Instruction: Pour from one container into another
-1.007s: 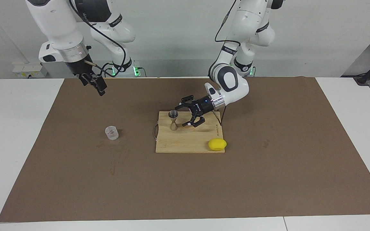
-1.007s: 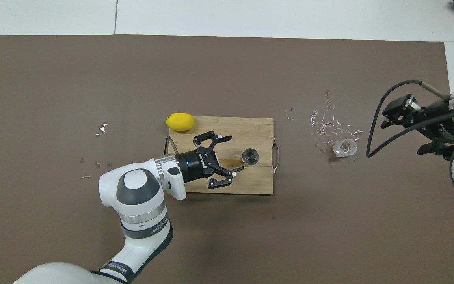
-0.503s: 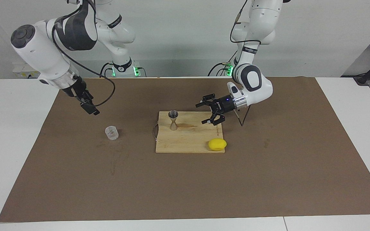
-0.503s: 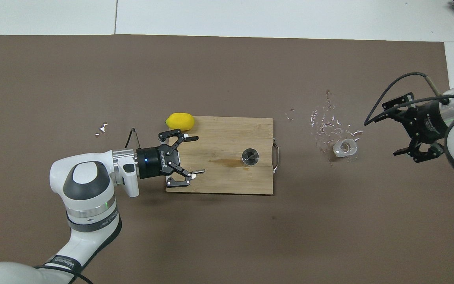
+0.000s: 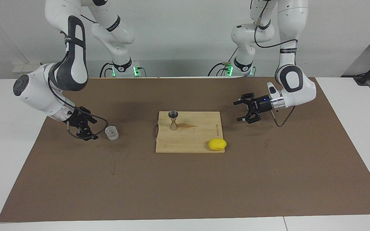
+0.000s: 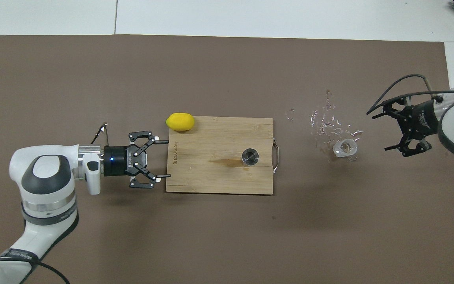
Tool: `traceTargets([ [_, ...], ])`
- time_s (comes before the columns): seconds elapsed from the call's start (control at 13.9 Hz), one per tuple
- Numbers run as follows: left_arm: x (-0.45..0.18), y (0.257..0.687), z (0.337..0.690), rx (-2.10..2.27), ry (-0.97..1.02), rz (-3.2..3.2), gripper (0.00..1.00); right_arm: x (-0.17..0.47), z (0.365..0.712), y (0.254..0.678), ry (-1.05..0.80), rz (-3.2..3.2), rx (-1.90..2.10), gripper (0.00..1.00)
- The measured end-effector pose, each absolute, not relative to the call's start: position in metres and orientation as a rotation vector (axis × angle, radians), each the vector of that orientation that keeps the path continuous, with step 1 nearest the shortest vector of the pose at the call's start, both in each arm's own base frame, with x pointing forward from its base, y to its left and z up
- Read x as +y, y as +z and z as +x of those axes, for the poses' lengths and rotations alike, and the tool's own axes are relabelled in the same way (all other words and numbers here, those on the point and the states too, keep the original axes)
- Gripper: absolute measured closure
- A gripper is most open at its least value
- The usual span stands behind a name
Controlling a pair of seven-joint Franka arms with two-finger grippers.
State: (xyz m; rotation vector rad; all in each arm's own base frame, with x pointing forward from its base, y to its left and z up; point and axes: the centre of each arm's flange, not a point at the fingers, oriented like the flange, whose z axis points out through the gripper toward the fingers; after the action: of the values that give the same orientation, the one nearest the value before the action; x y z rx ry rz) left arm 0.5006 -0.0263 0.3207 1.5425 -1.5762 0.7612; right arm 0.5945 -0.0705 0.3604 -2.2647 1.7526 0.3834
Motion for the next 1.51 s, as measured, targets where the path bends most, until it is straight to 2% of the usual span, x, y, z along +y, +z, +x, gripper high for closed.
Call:
traceTargets([
  [0.43,0.11,0.391,0.522,-1.624,0.491,1.842,0.0,-0.078,0.593,0.294,0.507,-2.189,1.692,0.06],
  [0.79,0.153,0.447,0.532,-1.495,0.25,2.144,0.0,-0.077,0.579,0.27,0.579,-2.146,1.678,0.08],
  [1.15,0.146,0.548,0.54,-1.415,0.099,2.33,0.0,-0.066,0.573,0.264,0.621,-2.109,1.672,0.1],
  [1.37,0.095,0.574,0.541,-1.256,-0.055,2.526,0.0,-0.063,0.573,0.264,0.626,-2.113,1.666,0.14],
  [1.44,0.073,0.58,0.54,-1.152,-0.111,2.598,0.0,-0.063,0.573,0.264,0.628,-2.11,1.666,0.21],
  [1.51,0.051,0.584,0.538,-1.047,-0.16,2.655,0.0,-0.062,0.573,0.264,0.633,-2.098,1.667,0.34],
])
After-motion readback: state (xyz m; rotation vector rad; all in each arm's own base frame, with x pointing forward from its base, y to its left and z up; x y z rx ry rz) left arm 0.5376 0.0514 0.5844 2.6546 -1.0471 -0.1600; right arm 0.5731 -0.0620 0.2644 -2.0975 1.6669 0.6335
